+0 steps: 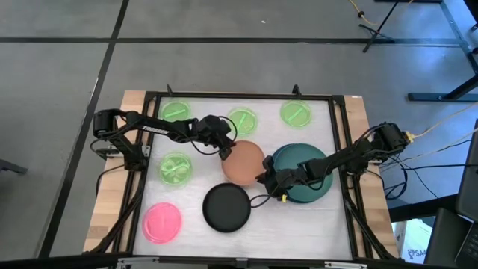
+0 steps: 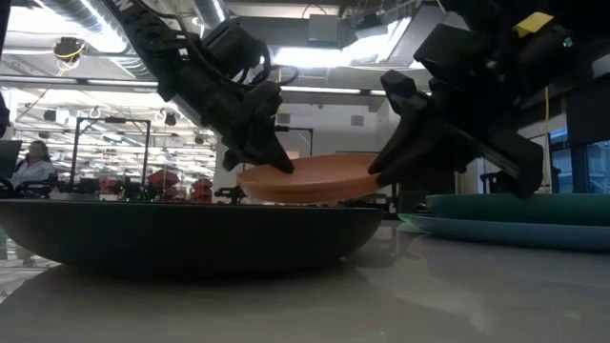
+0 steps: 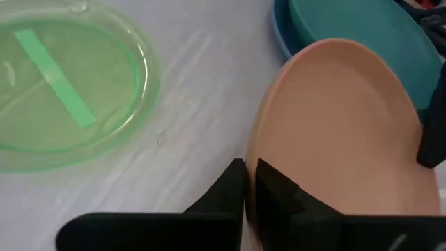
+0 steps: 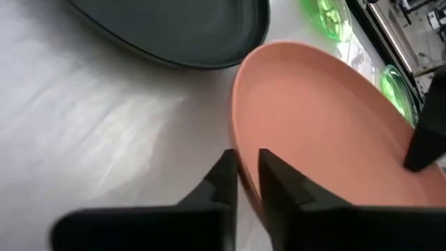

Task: Stack plastic plates
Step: Stack the orange plate into the green plate

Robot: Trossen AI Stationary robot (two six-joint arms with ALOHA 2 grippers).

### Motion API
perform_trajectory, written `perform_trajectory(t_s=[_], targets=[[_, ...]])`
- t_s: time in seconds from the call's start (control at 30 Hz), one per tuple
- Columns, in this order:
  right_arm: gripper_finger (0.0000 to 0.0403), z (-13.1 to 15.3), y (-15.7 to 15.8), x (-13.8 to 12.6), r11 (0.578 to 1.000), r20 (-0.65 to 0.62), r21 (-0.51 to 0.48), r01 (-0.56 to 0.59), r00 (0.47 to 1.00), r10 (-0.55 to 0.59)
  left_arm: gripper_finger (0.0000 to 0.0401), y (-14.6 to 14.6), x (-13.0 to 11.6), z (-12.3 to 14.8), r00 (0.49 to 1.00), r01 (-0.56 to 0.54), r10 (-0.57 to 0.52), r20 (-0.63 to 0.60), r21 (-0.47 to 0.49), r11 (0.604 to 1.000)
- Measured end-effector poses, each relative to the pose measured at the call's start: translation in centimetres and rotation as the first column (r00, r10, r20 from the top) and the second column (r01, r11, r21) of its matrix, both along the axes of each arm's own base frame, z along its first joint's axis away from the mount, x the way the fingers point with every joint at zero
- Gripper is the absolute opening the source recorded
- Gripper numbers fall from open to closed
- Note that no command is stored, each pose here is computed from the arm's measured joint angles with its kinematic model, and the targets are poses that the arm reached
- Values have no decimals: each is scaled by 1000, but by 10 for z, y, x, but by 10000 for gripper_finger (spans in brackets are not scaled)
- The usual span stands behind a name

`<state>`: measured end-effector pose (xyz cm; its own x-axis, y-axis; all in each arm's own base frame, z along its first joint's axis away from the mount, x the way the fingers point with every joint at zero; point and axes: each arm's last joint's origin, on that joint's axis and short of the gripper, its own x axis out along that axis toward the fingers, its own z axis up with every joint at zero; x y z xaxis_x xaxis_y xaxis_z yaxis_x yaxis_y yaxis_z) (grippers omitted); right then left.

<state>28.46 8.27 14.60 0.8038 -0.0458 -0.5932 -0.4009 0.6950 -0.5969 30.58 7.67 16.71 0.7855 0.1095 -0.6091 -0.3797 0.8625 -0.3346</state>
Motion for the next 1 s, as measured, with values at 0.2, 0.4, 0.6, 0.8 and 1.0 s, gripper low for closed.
perform_trajectory(t_s=[0.2, 0.4, 0.6, 0.8, 1.0], targets=[[15, 0, 1, 0, 1000, -2, 1, -10, 1000, 10, 36, -3, 2, 1, 1000, 29, -29, 4, 29, 999], [3, 2, 3, -1, 999, -9, -50, 10, 1000, -11, 104, 4, -2, 2, 1000, 23, -23, -5, 20, 1000], [3, 13, 20, -4, 987, -28, -149, 61, 997, -66, 143, -5, -14, 41, 994, 49, -60, 94, 118, 992], [3, 41, 39, -12, 989, -18, -108, 99, 995, -102, 151, -33, -27, 70, 993, -5, -28, 111, 290, 957], [3, 77, 52, -36, 982, 3, -26, 187, 982, -187, 144, -51, -31, 79, 992, -5, -40, 120, 348, 938]])
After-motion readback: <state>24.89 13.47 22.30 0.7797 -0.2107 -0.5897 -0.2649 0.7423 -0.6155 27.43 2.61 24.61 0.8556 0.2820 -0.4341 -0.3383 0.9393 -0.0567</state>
